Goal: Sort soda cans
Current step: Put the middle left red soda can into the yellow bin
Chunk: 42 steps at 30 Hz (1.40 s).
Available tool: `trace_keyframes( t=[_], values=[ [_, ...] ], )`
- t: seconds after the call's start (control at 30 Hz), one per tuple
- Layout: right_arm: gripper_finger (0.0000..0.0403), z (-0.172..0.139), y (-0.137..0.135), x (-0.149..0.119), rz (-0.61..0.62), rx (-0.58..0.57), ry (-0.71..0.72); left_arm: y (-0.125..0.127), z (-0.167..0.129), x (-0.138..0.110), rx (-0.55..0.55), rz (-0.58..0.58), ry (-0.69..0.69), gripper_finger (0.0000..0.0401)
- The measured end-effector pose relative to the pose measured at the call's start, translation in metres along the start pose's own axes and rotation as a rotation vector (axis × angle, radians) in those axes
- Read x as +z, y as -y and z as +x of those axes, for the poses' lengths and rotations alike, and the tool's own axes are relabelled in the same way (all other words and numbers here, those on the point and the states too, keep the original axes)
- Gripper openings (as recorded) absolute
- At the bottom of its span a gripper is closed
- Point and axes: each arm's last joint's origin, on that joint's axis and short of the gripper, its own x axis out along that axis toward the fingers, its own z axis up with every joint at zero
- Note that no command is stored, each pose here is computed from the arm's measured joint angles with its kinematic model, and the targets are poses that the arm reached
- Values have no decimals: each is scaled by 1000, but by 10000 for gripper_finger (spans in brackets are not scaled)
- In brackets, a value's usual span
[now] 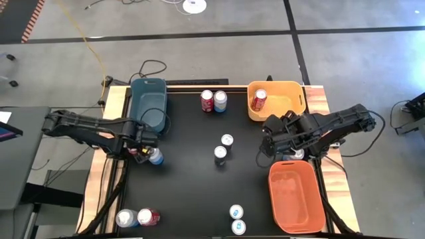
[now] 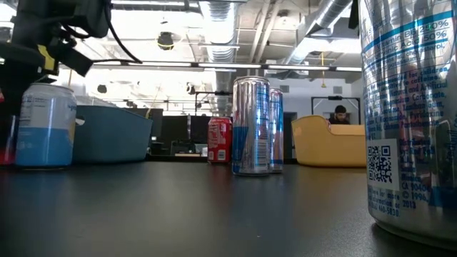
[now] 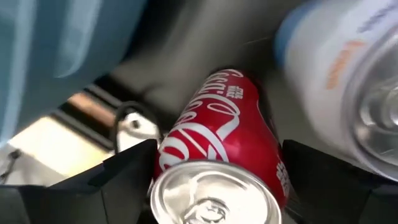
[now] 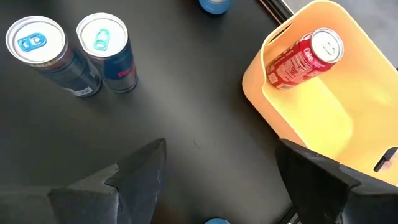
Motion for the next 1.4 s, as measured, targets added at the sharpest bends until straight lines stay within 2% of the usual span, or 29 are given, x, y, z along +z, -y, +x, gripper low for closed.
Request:
trace_keyframes(
  t=[0.1,0.27,0.47,0.63,0.83,0.97,1.07,1.27,1.4],
  values=[
    [320,0,0,0,2,0,0,0,0,-1,-24,0,-22,333],
    [320,0,0,0,3,-1,-1,-1,-1,-4,-17,7,-55,294],
    [320,0,0,0,2,-3,-2,-1,-5,0,3,17,-3,294],
    [320,0,2,-2,6,-18,-17,-2,-34,4,-20,20,73,294],
    [320,0,2,-2,8,-16,-19,-5,-82,16,-57,34,217,295],
    [320,0,2,-2,9,-14,-19,-4,-106,38,-41,72,280,296],
    [320,0,1,-1,12,-10,-16,2,-112,65,-18,124,275,296],
    [320,0,1,-1,12,-6,-13,32,-97,132,21,283,241,296],
    [320,-3,-1,-5,0,-5,-16,53,-81,160,8,376,185,297]
  ],
)
